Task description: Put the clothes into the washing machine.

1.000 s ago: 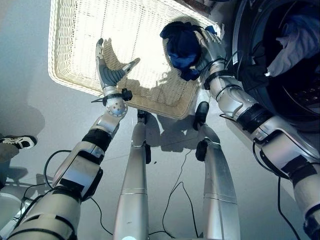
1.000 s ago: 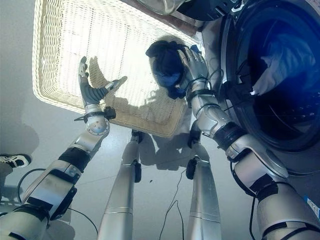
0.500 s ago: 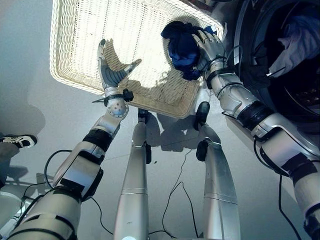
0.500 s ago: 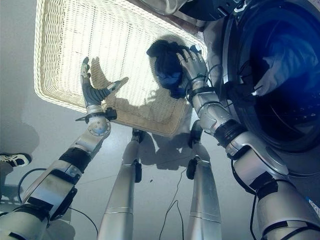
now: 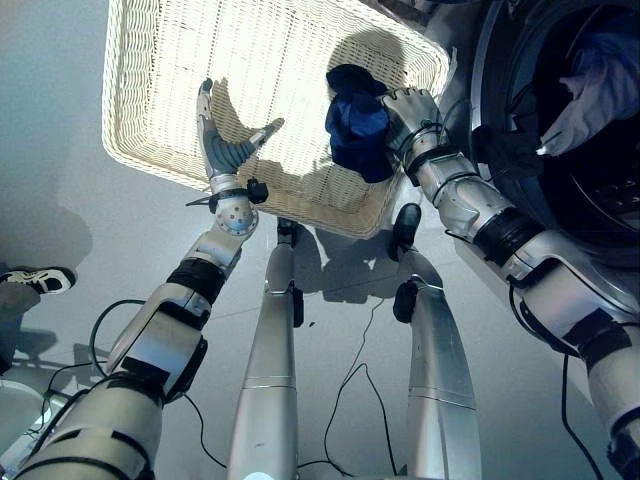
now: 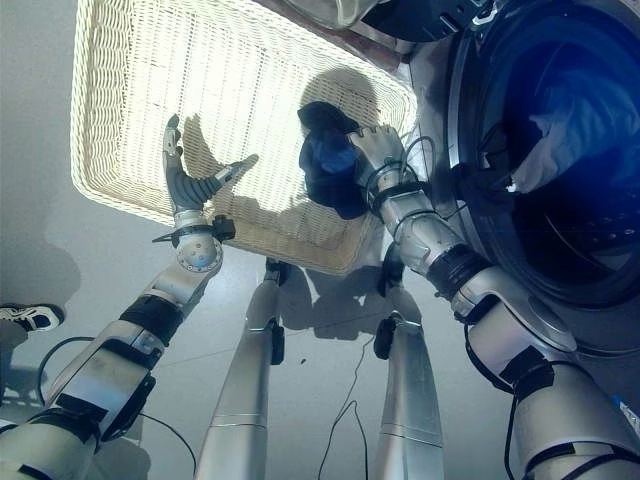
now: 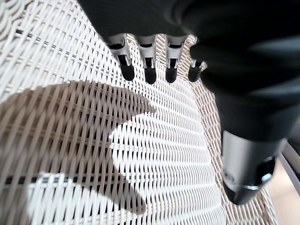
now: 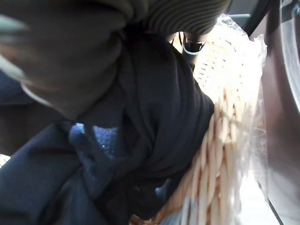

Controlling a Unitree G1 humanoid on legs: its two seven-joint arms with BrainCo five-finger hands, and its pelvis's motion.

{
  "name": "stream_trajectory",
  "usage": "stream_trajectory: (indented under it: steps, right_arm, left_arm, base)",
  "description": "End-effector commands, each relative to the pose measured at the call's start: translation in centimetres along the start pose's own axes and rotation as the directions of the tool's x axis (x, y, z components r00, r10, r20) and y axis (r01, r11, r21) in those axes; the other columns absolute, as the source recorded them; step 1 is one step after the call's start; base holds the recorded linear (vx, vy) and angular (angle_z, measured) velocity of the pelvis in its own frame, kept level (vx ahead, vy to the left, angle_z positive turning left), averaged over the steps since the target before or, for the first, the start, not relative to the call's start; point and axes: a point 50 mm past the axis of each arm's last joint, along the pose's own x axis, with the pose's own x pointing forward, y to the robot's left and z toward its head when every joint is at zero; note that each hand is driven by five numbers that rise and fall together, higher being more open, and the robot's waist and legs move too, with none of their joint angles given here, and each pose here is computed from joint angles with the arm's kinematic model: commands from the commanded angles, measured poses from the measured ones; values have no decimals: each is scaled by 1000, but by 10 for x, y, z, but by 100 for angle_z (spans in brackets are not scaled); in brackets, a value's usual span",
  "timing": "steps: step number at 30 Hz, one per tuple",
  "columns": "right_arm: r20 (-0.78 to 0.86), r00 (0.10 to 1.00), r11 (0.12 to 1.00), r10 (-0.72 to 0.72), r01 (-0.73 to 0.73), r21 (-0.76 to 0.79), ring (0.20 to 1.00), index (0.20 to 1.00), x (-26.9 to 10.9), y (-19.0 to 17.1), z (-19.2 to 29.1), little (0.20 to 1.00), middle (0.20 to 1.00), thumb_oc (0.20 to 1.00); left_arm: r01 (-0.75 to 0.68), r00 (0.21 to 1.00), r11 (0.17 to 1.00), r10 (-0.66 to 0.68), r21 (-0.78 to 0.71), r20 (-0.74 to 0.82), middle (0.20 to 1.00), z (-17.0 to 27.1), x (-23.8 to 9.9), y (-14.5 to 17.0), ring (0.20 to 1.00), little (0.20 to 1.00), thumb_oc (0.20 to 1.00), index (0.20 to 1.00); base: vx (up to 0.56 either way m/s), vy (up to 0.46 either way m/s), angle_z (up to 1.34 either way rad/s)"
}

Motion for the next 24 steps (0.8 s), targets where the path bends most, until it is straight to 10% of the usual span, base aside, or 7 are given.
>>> stream_trajectory:
  steps: [1,7,11,16,24]
  right_arm:
    - [60,998,1000,18,-18,-5,200,200,-14,17,3,200,200,200]
    - [-65,996,910,-60,82,406,200,200,-19,10,1,200,200,200]
    - [-259,961,486,-96,272,830,200,200,-32,2,-10,200,200,200]
    - [-423,893,54,-151,435,899,200,200,-52,-8,-30,200,200,200]
    - [-665,713,-228,-221,625,746,200,200,-81,-22,-76,200,200,200]
  left_arm:
    - [-57,998,996,58,-69,17,1000,8,4,1,1000,1000,1000,1000]
    - [-62,998,996,63,-70,14,1000,5,0,3,1000,1000,1000,1000]
    - [-82,997,994,83,-67,6,1000,-2,-4,12,1000,1000,1000,1000]
    - [-117,993,991,117,-59,-12,1000,-7,-9,17,1000,1000,1000,1000]
    - [-153,988,987,152,-42,-26,1000,-14,-13,26,1000,1000,1000,1000]
  base:
    - [0,0,0]
    - [0,0,0]
    - [7,20,1]
    - [8,47,-1]
    - [3,19,-4]
